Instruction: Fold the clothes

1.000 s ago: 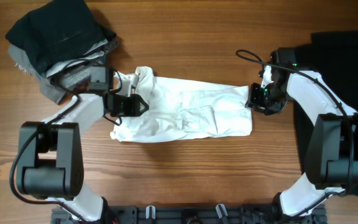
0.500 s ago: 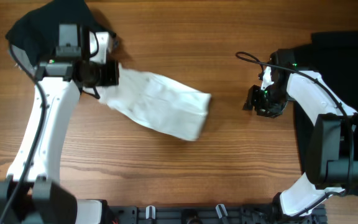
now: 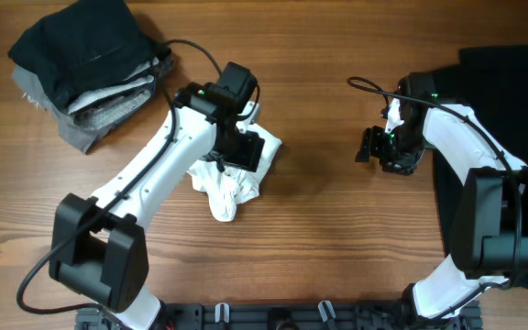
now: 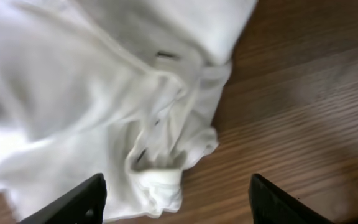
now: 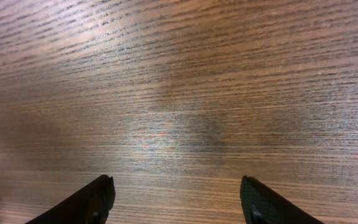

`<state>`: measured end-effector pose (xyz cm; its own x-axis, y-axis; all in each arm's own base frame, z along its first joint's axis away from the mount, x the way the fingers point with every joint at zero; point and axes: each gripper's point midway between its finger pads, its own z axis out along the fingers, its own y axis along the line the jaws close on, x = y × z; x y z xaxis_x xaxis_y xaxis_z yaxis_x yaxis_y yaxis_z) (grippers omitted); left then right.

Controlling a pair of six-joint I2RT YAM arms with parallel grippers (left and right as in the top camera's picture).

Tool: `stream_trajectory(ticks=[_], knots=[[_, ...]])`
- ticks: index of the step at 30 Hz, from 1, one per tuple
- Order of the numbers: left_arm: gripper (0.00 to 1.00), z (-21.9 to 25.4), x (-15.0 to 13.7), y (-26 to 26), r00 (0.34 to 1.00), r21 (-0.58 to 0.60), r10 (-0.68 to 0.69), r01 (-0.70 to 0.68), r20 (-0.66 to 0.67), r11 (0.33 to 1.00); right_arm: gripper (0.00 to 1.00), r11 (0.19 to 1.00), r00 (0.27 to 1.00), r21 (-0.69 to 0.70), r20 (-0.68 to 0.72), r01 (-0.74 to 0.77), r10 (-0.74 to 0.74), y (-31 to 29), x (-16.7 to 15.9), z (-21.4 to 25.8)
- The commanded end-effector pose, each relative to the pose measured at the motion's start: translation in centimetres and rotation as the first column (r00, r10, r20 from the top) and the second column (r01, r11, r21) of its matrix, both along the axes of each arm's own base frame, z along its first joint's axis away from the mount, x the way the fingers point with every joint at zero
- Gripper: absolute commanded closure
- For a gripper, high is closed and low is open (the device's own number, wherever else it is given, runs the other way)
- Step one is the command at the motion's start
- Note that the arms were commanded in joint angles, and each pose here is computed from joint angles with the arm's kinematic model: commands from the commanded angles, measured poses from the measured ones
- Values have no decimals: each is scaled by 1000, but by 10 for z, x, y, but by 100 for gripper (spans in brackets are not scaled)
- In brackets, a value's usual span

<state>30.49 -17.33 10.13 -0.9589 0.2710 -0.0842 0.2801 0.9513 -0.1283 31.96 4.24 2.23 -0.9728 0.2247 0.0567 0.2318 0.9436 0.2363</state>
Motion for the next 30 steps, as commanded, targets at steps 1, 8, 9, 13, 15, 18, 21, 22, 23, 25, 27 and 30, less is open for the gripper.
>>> stream_trajectory(ticks=[1,8,9,13,15,18,21,22,23,25,27,30], knots=[[26,54,34,38,980,-29,142,-140,138,990,31,992,995,90,49,-89,85,17,1,10],[23,6,53,33,988,-222,138,-118,75,968,28,990,992,125,115,-66,51,24,19,13],[23,-8,54,31,990,-217,131,-116,59,969,27,990,992,124,118,-66,51,23,19,13],[63,-22,50,-13,998,-372,56,-57,-14,927,27,990,992,124,118,-67,52,23,19,13],[93,-11,55,-38,999,-451,9,8,36,892,27,990,991,124,120,-67,52,23,20,13],[96,-3,60,-66,991,-479,-47,101,124,872,27,990,991,124,123,-68,53,23,21,14],[92,-1,53,-87,974,-473,-132,206,185,857,27,990,991,124,124,-68,52,23,21,14],[74,-3,52,-88,970,-451,-146,220,193,865,27,990,991,123,124,-67,52,23,21,13],[67,-3,53,-85,970,-433,-141,215,196,875,27,990,991,123,124,-68,53,23,21,13],[26,6,55,-74,972,-424,-116,195,206,884,27,990,991,123,125,-70,55,23,21,14],[17,32,62,-52,971,-428,-61,157,230,890,26,990,991,123,125,-71,55,23,21,14],[22,49,59,-5,976,-372,32,52,215,927,32,961,975,213,168,-176,142,40,18,21]])
